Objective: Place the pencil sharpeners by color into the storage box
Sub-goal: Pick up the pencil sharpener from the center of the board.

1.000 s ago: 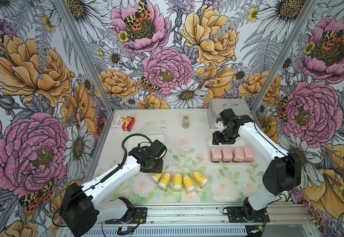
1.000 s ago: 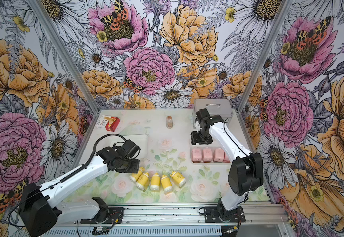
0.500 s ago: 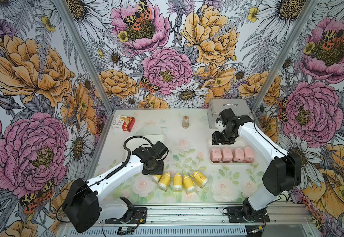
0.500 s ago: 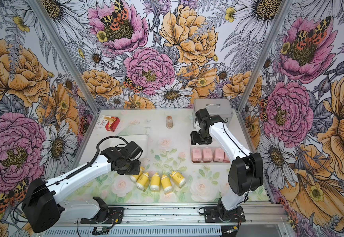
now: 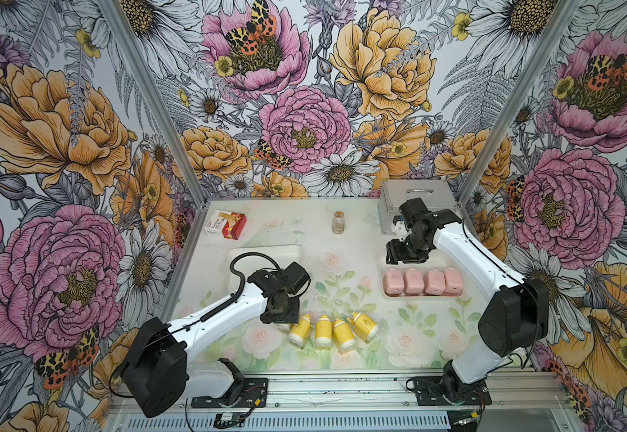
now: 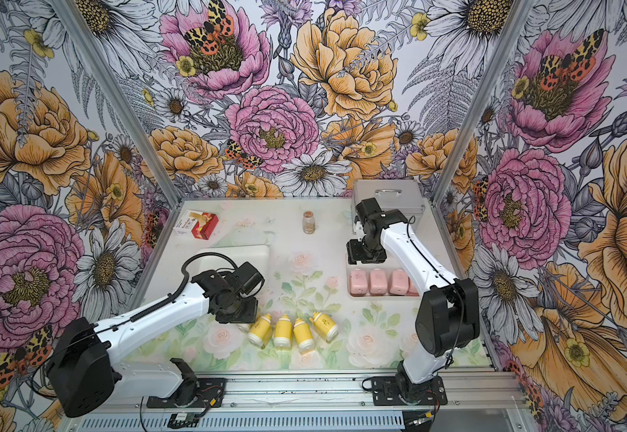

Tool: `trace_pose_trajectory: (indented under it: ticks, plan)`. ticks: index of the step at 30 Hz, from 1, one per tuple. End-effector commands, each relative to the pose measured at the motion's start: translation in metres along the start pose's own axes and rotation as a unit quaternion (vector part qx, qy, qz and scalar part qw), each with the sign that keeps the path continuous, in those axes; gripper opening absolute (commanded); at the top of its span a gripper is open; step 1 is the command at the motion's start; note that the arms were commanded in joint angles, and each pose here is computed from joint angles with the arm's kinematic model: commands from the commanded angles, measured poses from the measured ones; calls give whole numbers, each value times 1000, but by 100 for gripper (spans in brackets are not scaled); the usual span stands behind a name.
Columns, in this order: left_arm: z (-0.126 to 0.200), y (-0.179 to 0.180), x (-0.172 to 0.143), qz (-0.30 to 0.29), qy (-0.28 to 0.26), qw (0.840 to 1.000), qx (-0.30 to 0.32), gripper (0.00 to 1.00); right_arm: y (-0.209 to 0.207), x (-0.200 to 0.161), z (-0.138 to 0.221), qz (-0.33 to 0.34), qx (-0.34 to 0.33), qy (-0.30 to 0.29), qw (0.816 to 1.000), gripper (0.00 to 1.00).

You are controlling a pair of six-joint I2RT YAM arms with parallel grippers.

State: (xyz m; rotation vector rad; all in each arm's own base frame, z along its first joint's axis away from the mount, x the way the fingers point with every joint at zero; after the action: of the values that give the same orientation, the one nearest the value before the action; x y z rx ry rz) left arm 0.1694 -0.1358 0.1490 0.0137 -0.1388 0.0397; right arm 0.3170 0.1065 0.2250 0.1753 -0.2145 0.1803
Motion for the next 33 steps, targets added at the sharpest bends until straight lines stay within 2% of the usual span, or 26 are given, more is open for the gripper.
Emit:
trace_pose_trajectory:
  ticks: [1,9,20,33]
  plan:
    - [-6,0,-2,4,6,1000,12,59,4,9,0,10,5,-14,1000,64]
    - [-11,0,-1,3,12,1000,25,57,5,10,0,12,6,-15,1000,64]
    - [-11,6,4,17,9,999,29,48,6,12,2,12,8,-18,1000,64]
    - [17,13,12,42,-9,999,-3,46,6,14,6,13,6,-25,1000,64]
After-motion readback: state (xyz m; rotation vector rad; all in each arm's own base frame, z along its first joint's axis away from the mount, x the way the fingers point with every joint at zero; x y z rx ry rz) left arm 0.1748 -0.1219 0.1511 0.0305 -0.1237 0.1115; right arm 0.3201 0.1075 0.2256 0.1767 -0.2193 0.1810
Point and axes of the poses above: each gripper's point midway between its finger pads, its own z axis back along the fingers, its own y axis along the line the jaws close on, x = y × z, the point moved 7 cm from there along z, back along the fingers, and after that the axes turned 3 degrees about z, right-handed, at the moved point
